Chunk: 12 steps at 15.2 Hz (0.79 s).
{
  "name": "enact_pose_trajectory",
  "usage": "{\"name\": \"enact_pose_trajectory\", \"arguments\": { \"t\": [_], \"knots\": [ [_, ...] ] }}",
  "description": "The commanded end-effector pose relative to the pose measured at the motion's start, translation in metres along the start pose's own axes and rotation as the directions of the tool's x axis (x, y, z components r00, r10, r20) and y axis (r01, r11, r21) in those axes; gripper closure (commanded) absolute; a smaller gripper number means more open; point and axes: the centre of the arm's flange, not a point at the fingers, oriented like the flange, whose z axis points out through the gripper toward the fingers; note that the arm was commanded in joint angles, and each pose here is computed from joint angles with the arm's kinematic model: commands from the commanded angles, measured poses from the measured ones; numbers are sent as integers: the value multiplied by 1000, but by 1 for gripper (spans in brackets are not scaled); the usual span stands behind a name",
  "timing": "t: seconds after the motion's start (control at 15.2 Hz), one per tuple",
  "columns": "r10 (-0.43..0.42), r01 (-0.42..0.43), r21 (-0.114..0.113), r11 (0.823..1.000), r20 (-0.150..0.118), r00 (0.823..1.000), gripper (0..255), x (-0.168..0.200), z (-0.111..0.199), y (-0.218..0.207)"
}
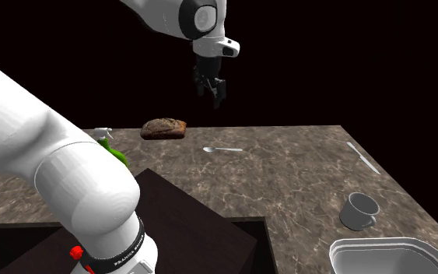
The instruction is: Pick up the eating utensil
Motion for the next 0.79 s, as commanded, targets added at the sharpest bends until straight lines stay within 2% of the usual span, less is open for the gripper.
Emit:
{"name": "enact_pose_trajectory", "arguments": {
  "t": [0.0,0.33,0.73],
  "knots": [
    [47,-47,7,999,5,999,0,12,22,-8],
    [156,-157,19,987,23,987,0,41,80,-21],
    [284,-286,32,958,47,958,0,77,151,-34]
  ]
}}
